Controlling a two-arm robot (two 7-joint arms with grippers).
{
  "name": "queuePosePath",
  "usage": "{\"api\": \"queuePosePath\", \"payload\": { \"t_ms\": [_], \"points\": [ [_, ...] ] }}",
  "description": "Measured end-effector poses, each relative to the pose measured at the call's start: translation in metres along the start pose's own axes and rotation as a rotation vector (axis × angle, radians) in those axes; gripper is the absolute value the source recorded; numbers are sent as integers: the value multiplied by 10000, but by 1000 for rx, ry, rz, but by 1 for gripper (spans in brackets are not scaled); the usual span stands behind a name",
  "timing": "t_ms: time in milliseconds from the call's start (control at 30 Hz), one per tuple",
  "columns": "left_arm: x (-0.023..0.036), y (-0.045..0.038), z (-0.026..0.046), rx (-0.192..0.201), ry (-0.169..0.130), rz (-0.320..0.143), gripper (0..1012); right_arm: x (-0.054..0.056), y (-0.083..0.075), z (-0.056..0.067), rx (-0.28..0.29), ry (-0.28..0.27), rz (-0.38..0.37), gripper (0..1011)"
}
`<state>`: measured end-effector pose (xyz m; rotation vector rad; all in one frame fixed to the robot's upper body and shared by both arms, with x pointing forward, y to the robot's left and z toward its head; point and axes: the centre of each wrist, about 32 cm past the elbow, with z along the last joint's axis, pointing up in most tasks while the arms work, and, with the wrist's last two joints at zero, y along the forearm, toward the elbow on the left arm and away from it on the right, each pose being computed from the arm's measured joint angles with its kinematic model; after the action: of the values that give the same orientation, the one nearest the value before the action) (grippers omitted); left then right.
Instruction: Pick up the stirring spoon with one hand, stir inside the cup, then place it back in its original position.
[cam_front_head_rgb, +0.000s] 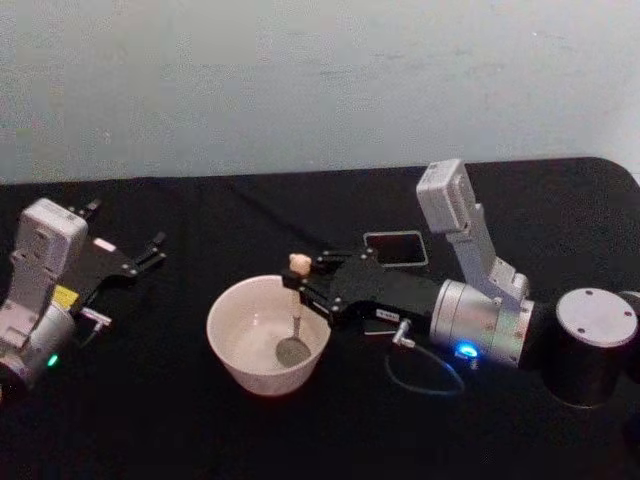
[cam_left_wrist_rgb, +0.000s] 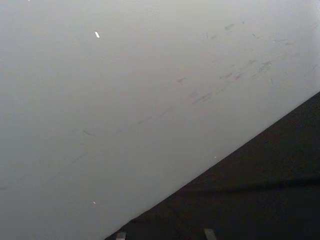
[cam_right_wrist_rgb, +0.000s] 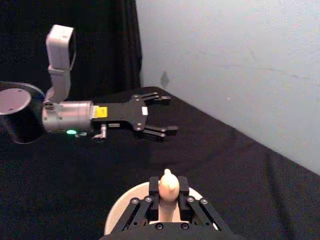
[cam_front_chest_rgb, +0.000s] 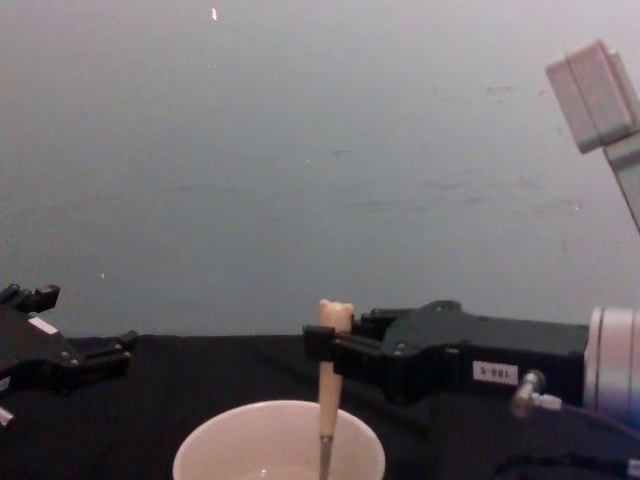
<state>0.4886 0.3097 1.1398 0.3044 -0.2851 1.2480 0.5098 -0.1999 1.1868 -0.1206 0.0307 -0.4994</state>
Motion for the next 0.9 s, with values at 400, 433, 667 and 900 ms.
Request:
{"api": "queuePosePath", "payload": {
  "t_ms": [400, 433, 667, 900],
  "points": [
    [0, 0, 0, 0, 0, 0, 1002, -97, 154, -5, 0, 26, 28, 212],
    [0, 0, 0, 0, 0, 0, 1001, -97, 170, -3, 1, 28, 28, 212],
    [0, 0, 0, 0, 0, 0, 1001, -76, 311, 31, 7, 30, 15, 212],
    [0, 0, 0, 0, 0, 0, 1001, -33, 393, 40, 7, 29, -11, 212]
  ]
}}
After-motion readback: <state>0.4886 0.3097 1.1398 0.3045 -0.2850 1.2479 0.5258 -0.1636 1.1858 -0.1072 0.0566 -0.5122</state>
